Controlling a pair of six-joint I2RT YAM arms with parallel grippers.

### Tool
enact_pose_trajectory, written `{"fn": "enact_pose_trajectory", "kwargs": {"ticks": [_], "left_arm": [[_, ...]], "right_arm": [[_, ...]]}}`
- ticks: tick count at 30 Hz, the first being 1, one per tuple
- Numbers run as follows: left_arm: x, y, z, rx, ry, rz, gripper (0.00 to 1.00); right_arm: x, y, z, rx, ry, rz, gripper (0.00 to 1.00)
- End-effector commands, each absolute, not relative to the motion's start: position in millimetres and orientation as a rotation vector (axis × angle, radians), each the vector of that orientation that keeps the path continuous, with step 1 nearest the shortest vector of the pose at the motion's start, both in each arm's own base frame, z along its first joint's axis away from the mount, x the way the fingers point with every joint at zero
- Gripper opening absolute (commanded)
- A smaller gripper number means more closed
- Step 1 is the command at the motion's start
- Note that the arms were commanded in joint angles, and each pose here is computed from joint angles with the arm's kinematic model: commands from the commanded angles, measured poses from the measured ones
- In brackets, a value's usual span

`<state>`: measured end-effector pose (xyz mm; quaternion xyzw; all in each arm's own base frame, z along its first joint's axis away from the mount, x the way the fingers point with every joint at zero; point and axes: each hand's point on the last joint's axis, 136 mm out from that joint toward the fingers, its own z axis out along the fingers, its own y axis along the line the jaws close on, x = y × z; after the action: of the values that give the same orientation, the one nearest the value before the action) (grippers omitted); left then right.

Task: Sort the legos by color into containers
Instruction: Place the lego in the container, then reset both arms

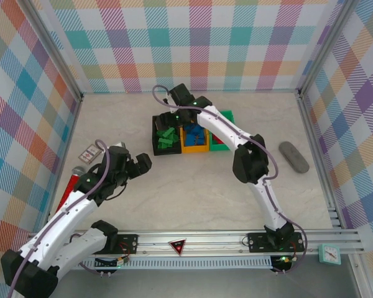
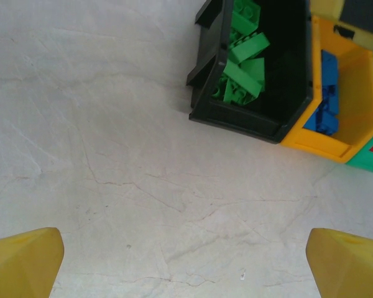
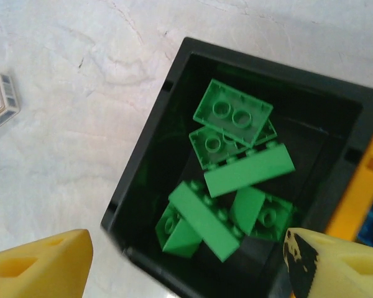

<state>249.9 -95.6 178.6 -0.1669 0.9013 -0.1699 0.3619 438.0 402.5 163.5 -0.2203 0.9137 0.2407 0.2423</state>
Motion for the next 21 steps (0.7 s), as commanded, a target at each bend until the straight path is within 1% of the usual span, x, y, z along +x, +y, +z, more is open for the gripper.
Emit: {"fn": "enact_pose_trajectory", "kwargs": {"ticks": [1,5,10,16,21], "left_arm": [[250,-87,187,-0.436,2.275,-0.41,1.0],[250,-75,189,-0.444,2.269,-0.325,1.0],[254,-64,197,-0.426,2.253,-0.218,1.0],[259,-36,206,-0.501,2.14,-0.076,1.0],[265,-12,212,-0.55,2.028,0.068,1.0]], "right_arm": [[423,396,223,-0.617,2.346,0.707,0.81],[398,365,229,-0.606,2.304,0.662,0.82],[370,310,225,-0.545,2.269,0.51,0.83],[338,229,230,-0.439,2.181,0.277,0.85],[323,144,239,-0.183,2.11,0.134,0.88]]}}
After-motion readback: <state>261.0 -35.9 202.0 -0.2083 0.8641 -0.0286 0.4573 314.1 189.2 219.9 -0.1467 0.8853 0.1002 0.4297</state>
